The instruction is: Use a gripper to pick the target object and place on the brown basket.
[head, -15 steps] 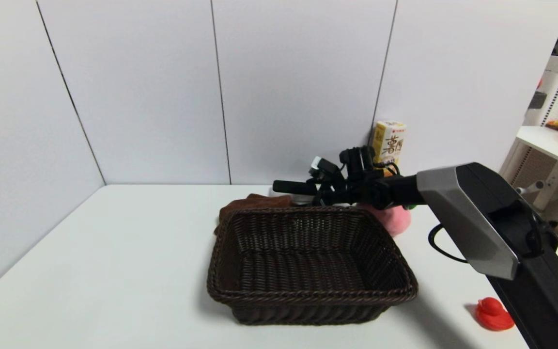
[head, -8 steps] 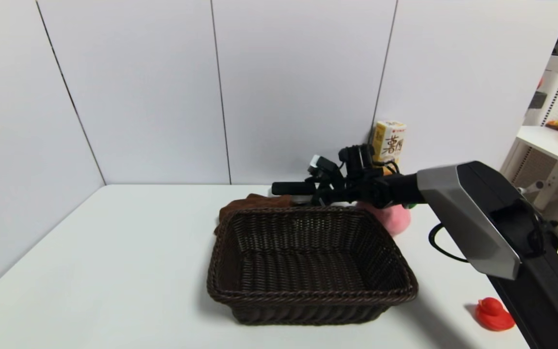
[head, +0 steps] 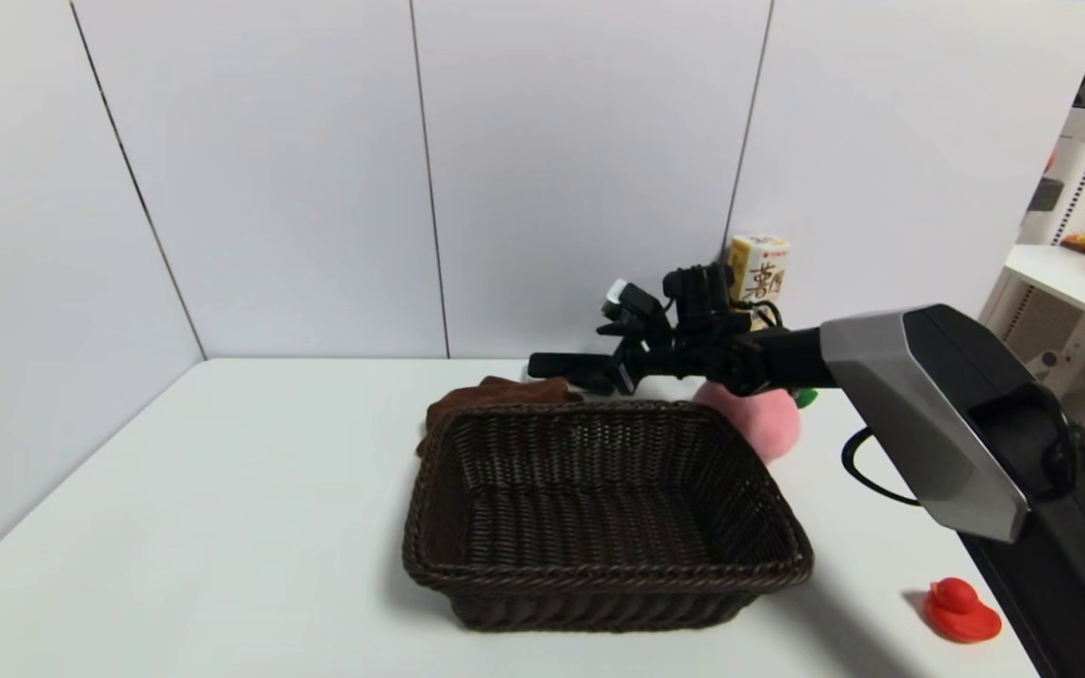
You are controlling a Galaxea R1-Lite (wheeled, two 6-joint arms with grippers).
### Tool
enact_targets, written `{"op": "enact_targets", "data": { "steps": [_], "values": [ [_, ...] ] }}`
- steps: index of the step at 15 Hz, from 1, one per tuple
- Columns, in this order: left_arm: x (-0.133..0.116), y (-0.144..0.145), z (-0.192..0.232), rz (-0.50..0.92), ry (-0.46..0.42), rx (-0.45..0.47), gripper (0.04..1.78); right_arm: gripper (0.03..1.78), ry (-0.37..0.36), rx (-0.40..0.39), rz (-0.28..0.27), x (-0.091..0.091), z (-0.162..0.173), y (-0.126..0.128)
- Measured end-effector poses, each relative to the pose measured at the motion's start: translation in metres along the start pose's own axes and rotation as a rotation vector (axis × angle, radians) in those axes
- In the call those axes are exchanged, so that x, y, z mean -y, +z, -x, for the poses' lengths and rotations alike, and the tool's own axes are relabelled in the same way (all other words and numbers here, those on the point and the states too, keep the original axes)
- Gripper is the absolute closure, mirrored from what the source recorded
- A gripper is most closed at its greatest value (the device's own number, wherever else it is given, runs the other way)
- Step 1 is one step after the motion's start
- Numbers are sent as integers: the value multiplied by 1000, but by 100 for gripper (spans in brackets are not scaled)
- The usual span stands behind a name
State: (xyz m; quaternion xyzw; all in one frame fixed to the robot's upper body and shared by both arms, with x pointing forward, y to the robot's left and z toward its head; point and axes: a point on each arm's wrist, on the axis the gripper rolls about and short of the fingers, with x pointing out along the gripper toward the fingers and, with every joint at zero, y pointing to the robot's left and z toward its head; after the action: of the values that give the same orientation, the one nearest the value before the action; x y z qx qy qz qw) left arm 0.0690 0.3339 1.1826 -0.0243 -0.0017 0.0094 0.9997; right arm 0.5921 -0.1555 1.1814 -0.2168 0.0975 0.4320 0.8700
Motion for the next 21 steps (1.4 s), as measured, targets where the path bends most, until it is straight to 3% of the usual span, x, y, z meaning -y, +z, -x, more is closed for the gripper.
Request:
{"op": "enact_targets", "data": {
  "steps": [6,12,19,21],
  "values": [
    [0,0,0,0,0,0,13,12,5,-39,-21,-8,-11,-12],
    [0,0,0,0,0,0,13,11,-54,-128,-45,-12,-14,-19],
    [0,0,0,0,0,0,13,11,-35,-125,-51,-12,-12,-18],
    [0,0,0,0,0,0,13,11,5,-109,-100,-13,-10,-14]
  ]
}}
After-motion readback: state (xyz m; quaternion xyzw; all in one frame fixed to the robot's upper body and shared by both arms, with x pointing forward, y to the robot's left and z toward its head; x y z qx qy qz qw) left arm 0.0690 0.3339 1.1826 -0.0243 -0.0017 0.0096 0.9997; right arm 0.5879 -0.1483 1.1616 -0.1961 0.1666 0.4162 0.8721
